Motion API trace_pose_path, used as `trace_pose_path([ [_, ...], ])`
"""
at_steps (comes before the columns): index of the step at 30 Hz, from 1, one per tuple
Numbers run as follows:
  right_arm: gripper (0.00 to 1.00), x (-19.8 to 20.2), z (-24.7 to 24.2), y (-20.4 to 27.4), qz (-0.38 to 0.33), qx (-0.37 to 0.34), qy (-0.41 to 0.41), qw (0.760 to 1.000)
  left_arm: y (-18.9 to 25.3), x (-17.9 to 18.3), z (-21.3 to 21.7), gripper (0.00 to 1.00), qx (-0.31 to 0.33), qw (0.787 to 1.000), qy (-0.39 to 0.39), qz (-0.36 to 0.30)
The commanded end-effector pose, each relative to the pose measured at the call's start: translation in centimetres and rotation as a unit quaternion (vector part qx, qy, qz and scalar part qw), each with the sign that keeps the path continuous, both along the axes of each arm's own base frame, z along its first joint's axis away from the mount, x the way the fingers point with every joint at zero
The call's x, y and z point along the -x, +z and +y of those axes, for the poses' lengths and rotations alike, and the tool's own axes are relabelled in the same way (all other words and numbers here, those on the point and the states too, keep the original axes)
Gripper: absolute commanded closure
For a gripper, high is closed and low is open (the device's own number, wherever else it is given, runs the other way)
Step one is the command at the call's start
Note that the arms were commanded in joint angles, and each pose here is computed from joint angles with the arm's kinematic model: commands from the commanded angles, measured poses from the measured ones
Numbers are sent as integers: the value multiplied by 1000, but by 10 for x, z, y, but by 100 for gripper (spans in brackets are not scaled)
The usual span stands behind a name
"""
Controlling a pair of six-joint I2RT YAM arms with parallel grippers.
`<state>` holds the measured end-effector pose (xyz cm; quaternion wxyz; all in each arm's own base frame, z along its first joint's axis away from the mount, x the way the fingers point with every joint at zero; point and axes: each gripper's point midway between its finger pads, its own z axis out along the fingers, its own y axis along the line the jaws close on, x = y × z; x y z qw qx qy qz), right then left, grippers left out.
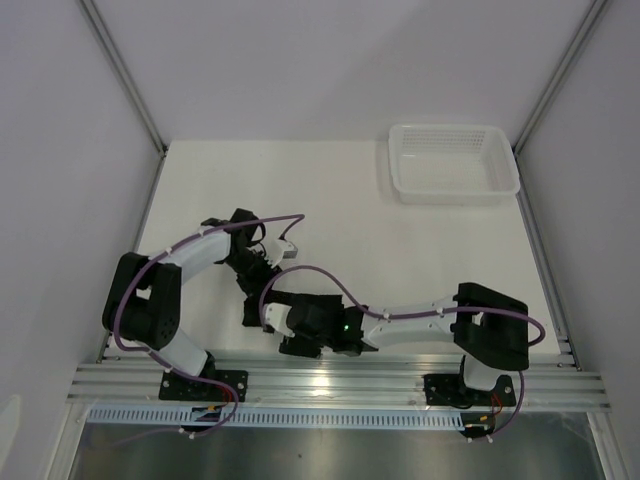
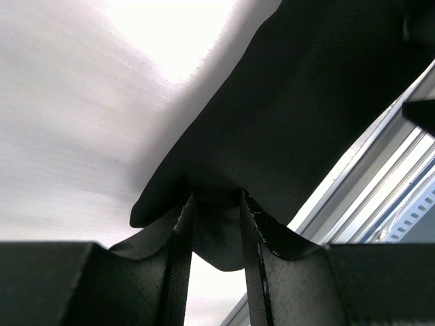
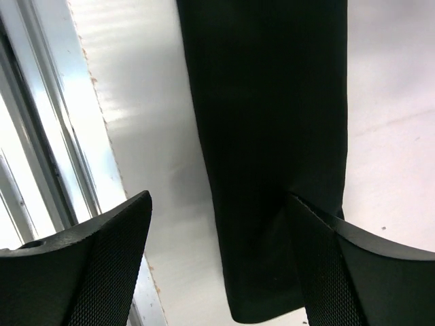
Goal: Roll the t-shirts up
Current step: Roll the tshirt
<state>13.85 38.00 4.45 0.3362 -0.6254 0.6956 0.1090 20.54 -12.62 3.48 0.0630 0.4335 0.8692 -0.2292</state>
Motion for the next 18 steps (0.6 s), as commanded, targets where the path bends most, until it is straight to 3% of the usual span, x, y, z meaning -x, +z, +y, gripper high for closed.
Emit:
trace_pose_path([
  [1, 19, -18, 12, 11, -108, 0, -17, 994, 5, -11, -6, 64, 10, 1000, -9, -15],
  [13, 21, -31, 3, -28, -152, 91, -27, 984, 5, -10, -6, 64, 9, 1000, -11, -13],
  [18, 25, -27, 0, -38, -146, 96, -22, 984, 6, -10, -7, 64, 11, 1000, -13, -13],
])
